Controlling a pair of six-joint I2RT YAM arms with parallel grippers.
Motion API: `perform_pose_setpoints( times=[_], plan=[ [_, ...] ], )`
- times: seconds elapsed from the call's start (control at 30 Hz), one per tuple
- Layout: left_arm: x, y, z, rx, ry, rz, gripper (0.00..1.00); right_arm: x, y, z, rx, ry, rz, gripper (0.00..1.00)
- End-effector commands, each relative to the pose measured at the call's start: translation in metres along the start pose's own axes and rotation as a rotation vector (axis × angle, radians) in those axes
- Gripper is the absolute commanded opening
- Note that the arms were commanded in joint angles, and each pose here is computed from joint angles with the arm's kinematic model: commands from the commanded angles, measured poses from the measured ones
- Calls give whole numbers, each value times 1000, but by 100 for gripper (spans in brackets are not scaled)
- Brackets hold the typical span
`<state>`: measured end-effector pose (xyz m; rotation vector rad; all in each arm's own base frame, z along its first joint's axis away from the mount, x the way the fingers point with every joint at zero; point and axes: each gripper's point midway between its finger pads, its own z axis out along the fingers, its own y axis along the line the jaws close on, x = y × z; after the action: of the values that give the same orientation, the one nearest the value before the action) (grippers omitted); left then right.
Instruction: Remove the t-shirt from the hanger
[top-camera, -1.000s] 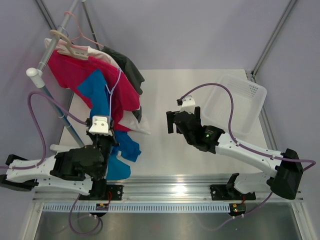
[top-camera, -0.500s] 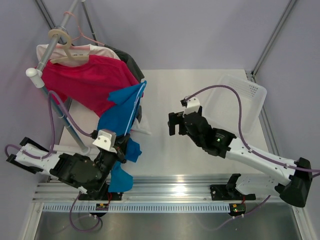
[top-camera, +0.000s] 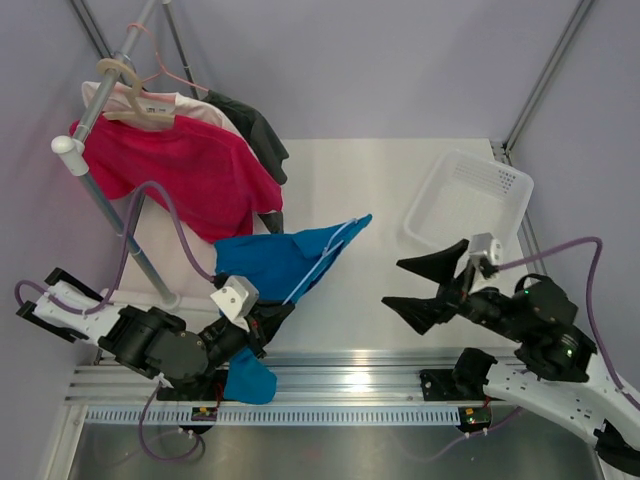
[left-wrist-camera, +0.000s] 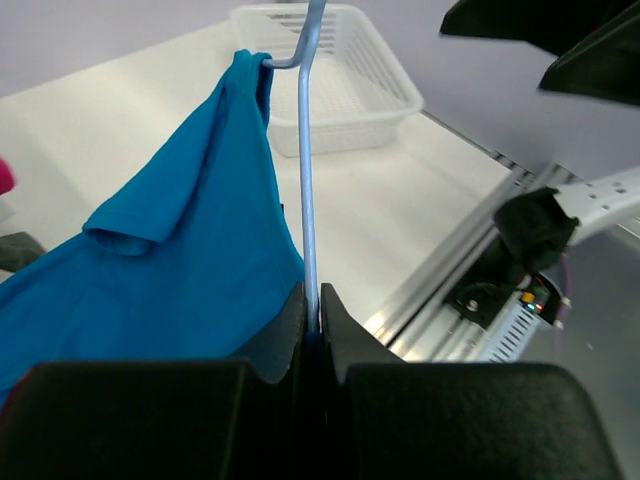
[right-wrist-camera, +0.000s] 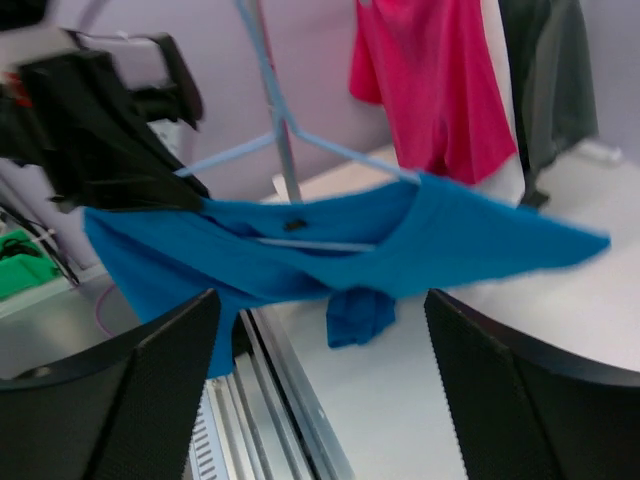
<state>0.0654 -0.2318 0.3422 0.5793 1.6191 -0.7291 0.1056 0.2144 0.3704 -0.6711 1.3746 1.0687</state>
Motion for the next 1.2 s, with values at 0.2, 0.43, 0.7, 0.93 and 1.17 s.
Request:
perform_pose_setpoints(
  times=[0.2,0.43,0.7,0.93,1.17],
  plan=[
    [-48,-52,-29,381,13,-178,0,-6,35,-1,-248,-52,-232,72],
    [-46,-76,-34,492,44,-102,0,-13,67,21,-469,-97,-293,73],
    [-20,-82,-25,477,75,-35,0,-27,91,12,-602,-158,-285,71],
    [-13,-74,-25,453,74,-44,0,-23,75,14,-502,-140,-288,67],
    [-9,-87,-26,505,74,-54,0,-27,79,33,-530,-123,-247,56]
  ],
)
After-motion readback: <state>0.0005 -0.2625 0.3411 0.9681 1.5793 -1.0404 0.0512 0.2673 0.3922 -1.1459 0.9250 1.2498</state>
